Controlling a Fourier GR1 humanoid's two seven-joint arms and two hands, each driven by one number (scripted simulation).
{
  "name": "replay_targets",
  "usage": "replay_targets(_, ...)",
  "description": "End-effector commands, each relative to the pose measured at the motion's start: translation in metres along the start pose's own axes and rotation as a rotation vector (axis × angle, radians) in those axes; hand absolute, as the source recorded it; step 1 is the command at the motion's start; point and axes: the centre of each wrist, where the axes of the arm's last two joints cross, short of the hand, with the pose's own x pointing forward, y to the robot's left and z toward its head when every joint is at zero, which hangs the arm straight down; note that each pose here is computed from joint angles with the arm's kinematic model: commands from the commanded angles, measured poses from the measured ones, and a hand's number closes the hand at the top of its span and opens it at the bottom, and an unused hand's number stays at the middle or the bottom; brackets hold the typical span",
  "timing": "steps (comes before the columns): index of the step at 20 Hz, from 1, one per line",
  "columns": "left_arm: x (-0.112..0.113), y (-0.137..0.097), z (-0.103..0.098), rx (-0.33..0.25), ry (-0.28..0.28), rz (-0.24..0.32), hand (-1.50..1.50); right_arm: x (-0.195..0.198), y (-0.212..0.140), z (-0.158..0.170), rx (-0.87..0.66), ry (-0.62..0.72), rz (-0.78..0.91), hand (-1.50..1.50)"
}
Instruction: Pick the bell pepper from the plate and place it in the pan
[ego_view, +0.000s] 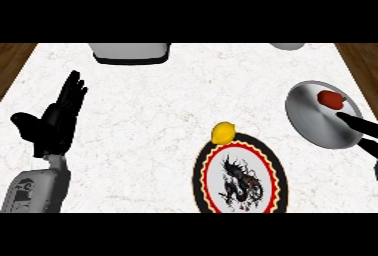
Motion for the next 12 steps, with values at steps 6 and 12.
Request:
replay_targets(6, -0.006, 0.02, 0.014, 0.039, 0.027, 0.004, 0.0, -0.038, -0.041, 0.048, 0.119, -0.082, -0.191, -1.5)
replay_targets(12, -0.004, 0.033, 0.008, 0.059, 0.033, -0.006, 0.0, -0.034, -0.081, 0.088, 0.132, -0.118, -0.168, -1.5)
